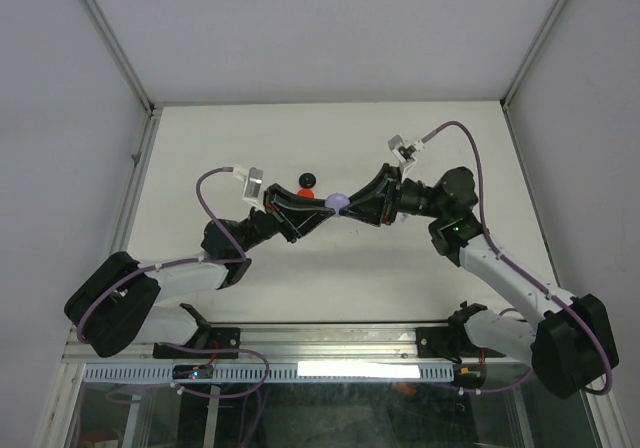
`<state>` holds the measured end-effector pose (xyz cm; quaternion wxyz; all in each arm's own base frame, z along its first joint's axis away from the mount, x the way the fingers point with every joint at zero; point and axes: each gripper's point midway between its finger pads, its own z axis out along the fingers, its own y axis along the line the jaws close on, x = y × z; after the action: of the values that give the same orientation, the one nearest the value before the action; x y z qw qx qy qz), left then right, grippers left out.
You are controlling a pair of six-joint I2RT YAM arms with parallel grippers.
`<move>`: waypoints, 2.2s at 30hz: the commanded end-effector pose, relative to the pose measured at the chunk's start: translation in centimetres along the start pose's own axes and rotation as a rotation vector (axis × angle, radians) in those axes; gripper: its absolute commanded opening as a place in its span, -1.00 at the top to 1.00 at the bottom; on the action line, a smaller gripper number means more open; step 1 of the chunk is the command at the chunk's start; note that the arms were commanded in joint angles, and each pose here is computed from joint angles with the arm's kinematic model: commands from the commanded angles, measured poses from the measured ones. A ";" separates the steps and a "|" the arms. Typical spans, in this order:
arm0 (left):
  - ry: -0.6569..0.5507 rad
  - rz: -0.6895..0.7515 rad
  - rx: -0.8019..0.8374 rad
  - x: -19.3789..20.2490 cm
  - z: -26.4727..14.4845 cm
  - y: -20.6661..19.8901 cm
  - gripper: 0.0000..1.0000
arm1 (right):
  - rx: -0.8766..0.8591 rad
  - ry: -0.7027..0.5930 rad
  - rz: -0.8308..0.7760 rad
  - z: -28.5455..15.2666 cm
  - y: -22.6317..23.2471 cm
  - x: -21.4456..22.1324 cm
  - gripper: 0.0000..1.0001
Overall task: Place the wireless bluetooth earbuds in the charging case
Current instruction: Open the charging case.
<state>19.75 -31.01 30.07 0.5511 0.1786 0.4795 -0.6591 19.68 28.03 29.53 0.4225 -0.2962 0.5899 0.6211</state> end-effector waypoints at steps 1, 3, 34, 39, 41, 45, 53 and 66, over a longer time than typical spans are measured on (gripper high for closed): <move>-0.031 0.096 0.083 -2.6 0.3 -2.4 1.00 | 0.036 0.041 0.024 -0.6 0.8 -1.2 0.38; -0.002 0.109 0.061 -2.4 0.2 -2.2 1.00 | 0.051 0.044 -0.168 -0.6 -0.2 -1.8 -0.28; 0.238 0.105 0.020 0.3 0.9 -0.8 1.00 | -0.134 0.144 -0.148 0.7 2.5 -1.8 0.50; 0.246 0.104 0.016 0.5 0.8 -0.9 1.00 | -0.152 0.137 -0.140 0.6 2.8 -1.6 0.84; 0.240 0.101 0.016 0.4 0.7 -0.9 0.85 | -0.151 0.134 -0.146 0.6 2.9 -1.7 0.88; 0.212 0.079 0.010 0.5 0.6 -0.7 0.49 | -0.158 0.114 -0.171 0.7 3.2 -1.9 0.92; 0.188 0.023 0.068 1.3 1.3 -1.6 0.28 | -0.145 0.074 -0.162 1.5 3.2 -2.0 0.97; 0.105 0.032 0.093 0.5 0.5 -2.4 0.40 | -0.130 0.006 -0.174 1.5 3.6 -2.8 1.00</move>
<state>18.19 -32.50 29.18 0.5032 0.2564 0.5099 -0.6489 18.59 29.42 31.17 0.4112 -0.3718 0.5602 0.6155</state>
